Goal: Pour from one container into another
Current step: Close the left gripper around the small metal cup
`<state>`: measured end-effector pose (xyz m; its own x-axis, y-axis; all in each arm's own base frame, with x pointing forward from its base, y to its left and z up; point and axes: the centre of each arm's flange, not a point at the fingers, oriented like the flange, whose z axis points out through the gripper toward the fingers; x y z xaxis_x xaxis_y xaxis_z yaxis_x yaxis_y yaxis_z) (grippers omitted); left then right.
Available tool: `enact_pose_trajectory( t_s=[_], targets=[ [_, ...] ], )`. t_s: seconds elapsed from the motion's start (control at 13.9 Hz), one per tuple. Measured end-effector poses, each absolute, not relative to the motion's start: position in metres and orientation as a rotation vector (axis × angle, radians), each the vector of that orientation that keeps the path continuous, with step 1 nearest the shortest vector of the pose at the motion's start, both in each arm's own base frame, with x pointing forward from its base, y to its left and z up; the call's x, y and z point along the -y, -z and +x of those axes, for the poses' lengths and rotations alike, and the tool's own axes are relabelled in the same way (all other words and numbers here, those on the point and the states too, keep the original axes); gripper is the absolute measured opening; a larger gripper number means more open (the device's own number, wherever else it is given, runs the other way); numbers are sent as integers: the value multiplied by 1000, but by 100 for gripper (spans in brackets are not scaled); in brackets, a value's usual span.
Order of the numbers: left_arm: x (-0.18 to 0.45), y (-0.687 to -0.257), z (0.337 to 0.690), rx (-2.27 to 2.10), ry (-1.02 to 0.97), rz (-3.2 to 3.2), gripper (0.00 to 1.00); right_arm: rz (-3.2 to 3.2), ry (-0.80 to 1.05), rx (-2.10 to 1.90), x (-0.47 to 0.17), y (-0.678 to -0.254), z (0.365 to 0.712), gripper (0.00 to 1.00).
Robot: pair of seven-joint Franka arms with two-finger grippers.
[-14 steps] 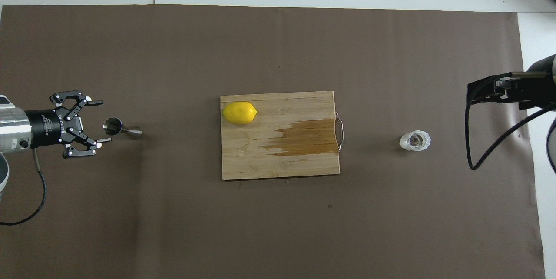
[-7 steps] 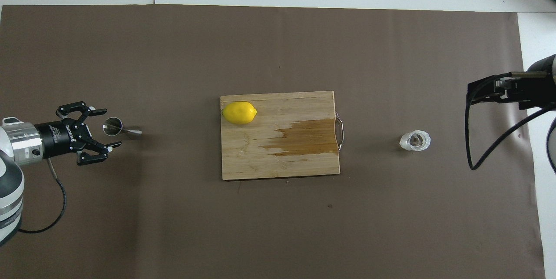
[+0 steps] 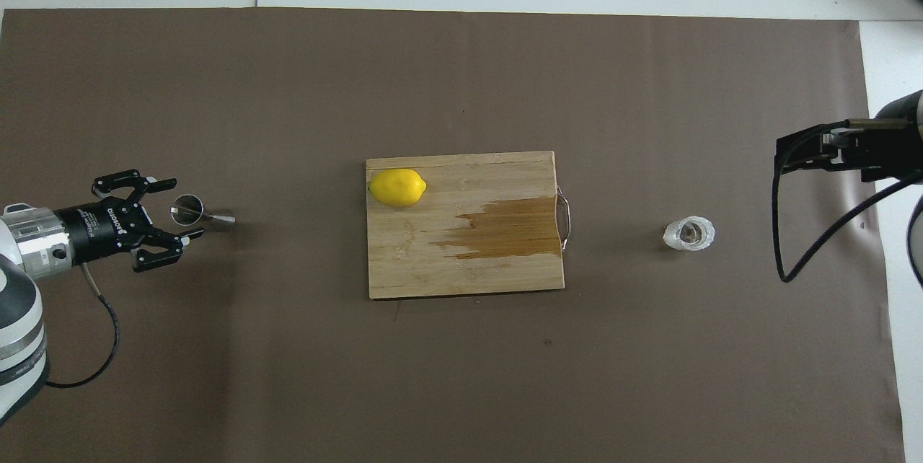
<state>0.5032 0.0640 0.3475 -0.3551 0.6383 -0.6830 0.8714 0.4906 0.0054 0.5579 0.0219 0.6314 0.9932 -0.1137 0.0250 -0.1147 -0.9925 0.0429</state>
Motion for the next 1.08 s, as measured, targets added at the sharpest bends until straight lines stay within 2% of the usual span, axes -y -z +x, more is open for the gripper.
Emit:
enact_pose_trajectory(
  t_s=[0.22,0.5,0.65,0.79,0.86,0.93,1.08],
  targets=[
    [-63,-345,502,-2115,489,1210,91,3092,-35,177,-22,-631,558,100],
    [-61,-344,502,-2113,497,1191,82,3092,-35,177,-22,-631,558,100],
    [-61,-344,502,-2114,496,1188,70,3092,-35,177,-22,-631,558,100],
    [-62,-344,502,-2115,494,1186,69,3092,-35,177,-22,-631,558,100],
    [-62,-344,502,-2115,493,1185,63,3092,-35,177,-22,-631,558,100],
    [-62,-344,502,-2116,492,1184,51,3092,-35,177,-22,-631,558,100],
    [-63,-344,502,-2116,491,1182,50,3092,-35,177,-22,-631,558,100]
  ],
)
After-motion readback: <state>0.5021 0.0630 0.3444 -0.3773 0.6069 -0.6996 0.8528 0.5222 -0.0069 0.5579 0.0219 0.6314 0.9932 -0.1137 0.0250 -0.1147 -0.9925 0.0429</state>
